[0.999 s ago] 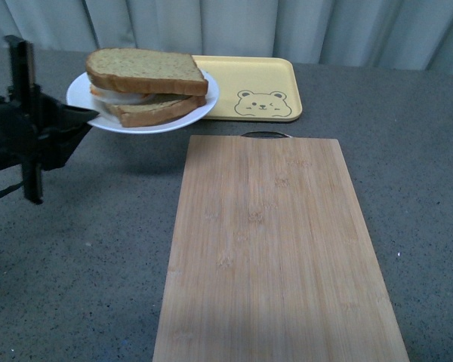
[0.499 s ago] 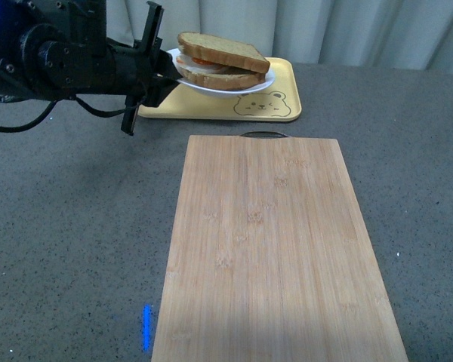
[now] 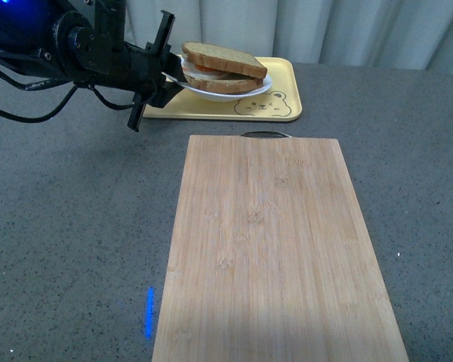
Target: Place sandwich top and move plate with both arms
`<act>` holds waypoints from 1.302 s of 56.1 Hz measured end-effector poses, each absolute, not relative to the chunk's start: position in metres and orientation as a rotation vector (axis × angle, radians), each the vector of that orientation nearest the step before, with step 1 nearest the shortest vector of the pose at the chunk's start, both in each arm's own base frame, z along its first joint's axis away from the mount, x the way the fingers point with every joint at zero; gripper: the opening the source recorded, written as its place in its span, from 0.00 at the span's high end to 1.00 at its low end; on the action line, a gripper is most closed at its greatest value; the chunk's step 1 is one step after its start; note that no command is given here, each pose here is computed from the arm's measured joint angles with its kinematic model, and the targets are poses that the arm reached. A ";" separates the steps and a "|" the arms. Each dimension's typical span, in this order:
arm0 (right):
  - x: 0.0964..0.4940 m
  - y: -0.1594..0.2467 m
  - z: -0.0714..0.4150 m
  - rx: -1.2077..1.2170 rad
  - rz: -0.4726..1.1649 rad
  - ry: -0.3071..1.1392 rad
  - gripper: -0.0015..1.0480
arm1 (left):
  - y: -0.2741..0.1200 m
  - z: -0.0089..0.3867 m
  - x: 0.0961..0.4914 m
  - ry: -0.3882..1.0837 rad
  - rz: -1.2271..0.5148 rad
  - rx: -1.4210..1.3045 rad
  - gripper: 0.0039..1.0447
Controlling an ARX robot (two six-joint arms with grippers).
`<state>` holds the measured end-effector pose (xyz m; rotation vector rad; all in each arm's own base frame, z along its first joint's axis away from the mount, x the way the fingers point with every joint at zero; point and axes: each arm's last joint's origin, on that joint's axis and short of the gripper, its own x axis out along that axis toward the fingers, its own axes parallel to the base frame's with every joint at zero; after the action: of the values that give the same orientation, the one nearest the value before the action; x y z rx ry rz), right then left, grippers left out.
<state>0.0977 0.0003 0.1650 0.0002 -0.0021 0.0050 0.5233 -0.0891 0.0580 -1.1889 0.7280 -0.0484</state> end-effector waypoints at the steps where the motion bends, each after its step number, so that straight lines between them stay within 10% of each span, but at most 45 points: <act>1: 0.098 0.000 0.165 0.000 0.005 -0.002 0.09 | -0.089 0.058 0.523 0.726 -0.050 -1.189 0.82; 28: 0.098 0.000 0.165 0.000 0.005 -0.002 0.09 | -0.064 0.085 0.458 0.697 0.014 -1.131 0.04; 43: 0.098 0.000 0.165 0.000 0.004 -0.002 0.09 | -0.037 0.104 0.375 0.031 -0.001 -0.224 0.50; 60: 0.098 0.000 0.165 0.000 0.005 -0.002 0.09 | -0.019 0.128 0.293 0.024 -0.002 -0.031 0.97; 73: 0.098 0.000 0.165 0.000 0.005 -0.002 0.09 | -0.009 0.141 0.249 0.008 -0.011 -0.017 0.97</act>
<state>0.0977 0.0003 0.1648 0.0002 -0.0017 0.0046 0.2487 -0.0089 0.1414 -0.0175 0.0083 -0.0106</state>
